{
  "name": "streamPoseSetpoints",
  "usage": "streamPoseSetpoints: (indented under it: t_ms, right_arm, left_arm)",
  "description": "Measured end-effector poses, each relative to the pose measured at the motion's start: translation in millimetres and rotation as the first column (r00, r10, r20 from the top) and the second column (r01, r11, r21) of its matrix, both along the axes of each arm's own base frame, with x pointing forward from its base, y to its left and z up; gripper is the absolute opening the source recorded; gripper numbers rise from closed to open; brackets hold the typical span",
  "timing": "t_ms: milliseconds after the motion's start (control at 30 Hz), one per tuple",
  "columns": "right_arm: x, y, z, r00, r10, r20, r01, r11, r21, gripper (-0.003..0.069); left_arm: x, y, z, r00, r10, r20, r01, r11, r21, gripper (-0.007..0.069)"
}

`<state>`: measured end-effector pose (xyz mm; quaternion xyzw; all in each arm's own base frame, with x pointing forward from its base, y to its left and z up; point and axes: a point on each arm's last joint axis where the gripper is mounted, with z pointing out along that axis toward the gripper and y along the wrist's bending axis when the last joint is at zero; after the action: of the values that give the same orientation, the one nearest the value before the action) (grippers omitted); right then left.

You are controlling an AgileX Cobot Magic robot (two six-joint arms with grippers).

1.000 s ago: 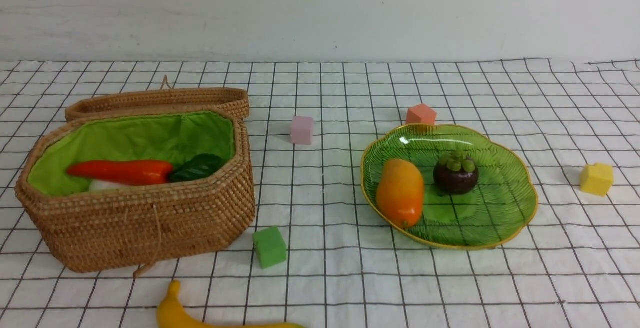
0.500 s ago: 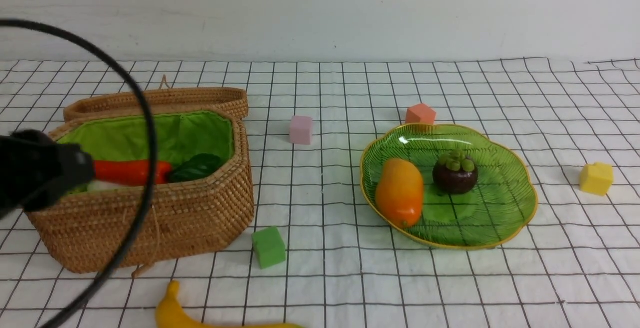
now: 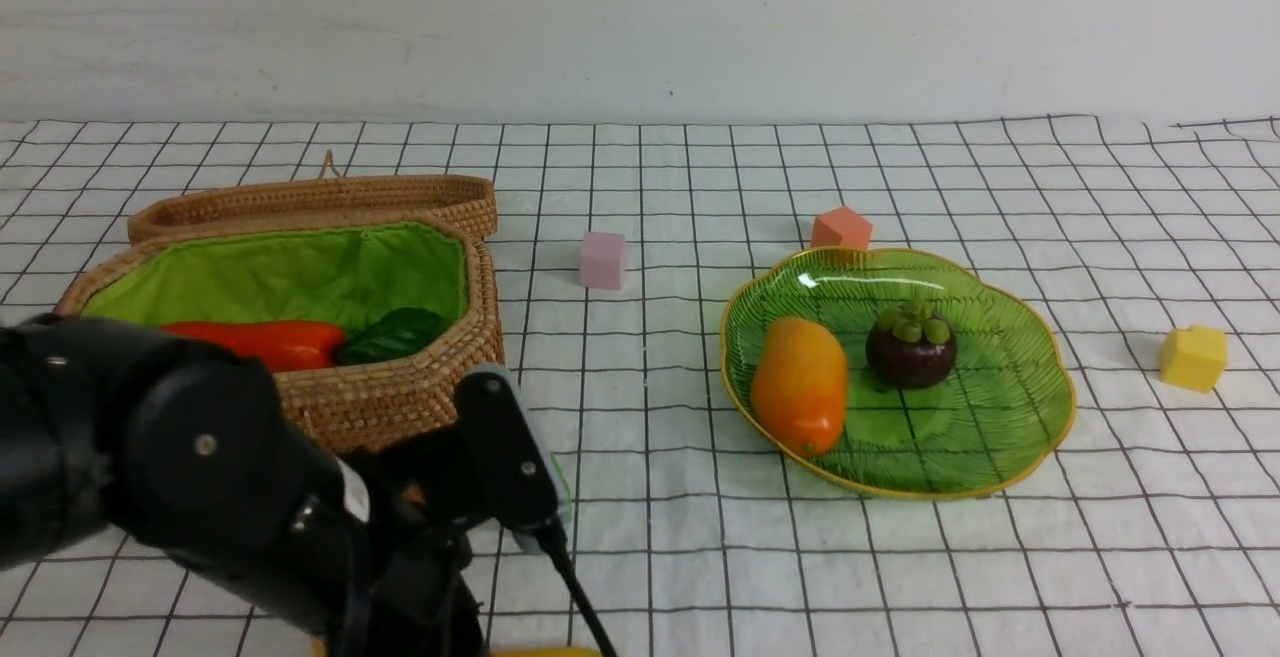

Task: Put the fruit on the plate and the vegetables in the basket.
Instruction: Use the left arm to grab a banana and put it into the right plate

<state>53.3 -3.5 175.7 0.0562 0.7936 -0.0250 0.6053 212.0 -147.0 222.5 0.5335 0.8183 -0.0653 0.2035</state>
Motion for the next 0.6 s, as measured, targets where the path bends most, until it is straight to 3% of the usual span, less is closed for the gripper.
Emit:
streamPoseSetpoints:
  t_ms: [200, 333, 467, 600]
  right_arm:
    - [0.0, 0.0, 0.0, 1.000, 0.000, 0.000, 0.000, 1.000, 0.000, 0.0123]
    - [0.0, 0.0, 0.0, 1.000, 0.000, 0.000, 0.000, 1.000, 0.000, 0.0127]
    - [0.0, 0.0, 0.0, 1.000, 0.000, 0.000, 0.000, 1.000, 0.000, 0.0132]
    - [0.0, 0.0, 0.0, 1.000, 0.000, 0.000, 0.000, 1.000, 0.000, 0.0139]
  left_arm:
    - [15.2, -6.3, -37.4, 0.997, -0.021, -0.069, 0.027, 0.996, 0.090, 0.0490]
    - [19.3, -8.8, -62.4, 0.990, -0.018, -0.142, 0.037, 0.990, 0.134, 0.0546]
    - [25.2, -13.9, -65.6, 0.984, -0.015, -0.180, 0.041, 0.989, 0.143, 0.0494]
    - [27.6, -21.4, -56.1, 0.957, -0.035, -0.287, 0.079, 0.987, 0.142, 0.0286]
